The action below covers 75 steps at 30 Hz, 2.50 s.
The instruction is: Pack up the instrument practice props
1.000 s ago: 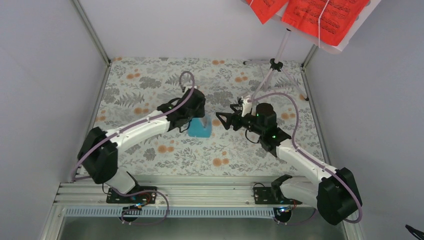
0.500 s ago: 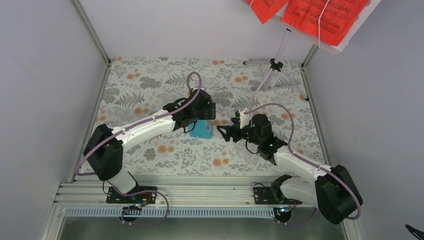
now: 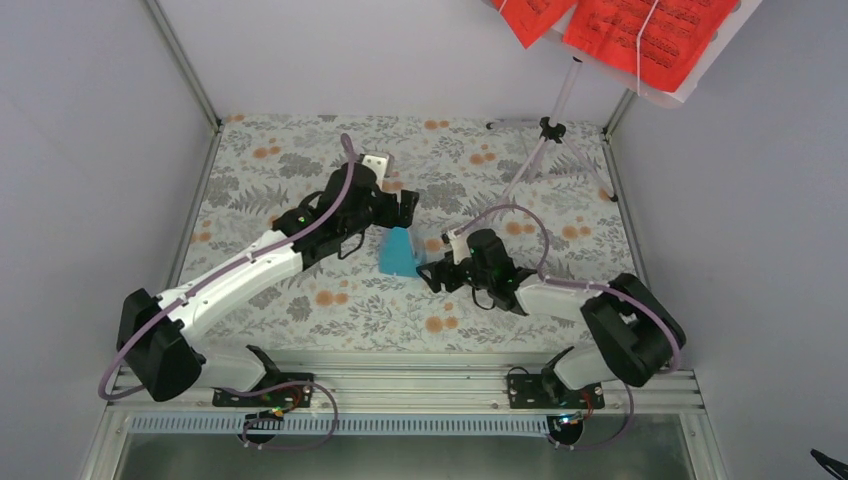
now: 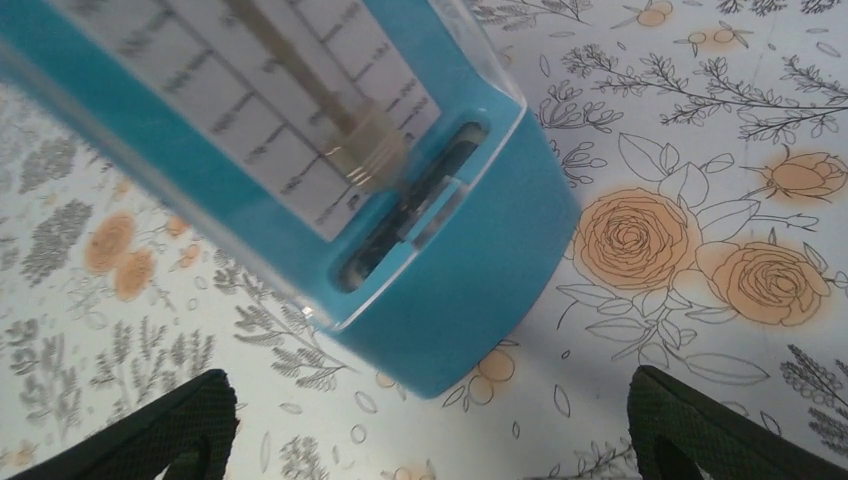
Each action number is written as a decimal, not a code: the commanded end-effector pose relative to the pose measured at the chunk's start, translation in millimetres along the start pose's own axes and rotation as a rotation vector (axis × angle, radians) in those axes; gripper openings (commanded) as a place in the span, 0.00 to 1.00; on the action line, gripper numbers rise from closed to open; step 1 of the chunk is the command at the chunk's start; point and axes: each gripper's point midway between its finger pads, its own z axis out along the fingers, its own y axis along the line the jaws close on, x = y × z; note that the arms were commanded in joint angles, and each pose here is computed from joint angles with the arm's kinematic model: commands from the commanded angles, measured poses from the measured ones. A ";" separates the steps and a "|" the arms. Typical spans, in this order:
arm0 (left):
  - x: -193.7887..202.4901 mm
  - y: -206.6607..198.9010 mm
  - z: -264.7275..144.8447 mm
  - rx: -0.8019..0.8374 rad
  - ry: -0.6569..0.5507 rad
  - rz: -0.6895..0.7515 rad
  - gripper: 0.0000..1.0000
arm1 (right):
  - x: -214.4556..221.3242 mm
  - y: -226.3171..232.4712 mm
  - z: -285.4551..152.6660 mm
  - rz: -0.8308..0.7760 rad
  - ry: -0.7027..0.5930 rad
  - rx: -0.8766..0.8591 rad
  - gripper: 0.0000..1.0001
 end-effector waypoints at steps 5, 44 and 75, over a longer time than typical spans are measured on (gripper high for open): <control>-13.8 8.4 -17.6 0.081 -0.011 0.126 1.00 | -26.6 -36.9 28.1 0.028 -0.053 0.194 0.93; 32.7 -2.0 66.1 0.625 0.173 0.458 0.97 | -19.4 -21.9 50.2 -0.312 -0.161 0.039 0.99; 59.6 11.3 78.0 0.596 0.236 0.492 0.47 | -17.3 -35.2 80.7 -0.386 -0.158 0.134 0.82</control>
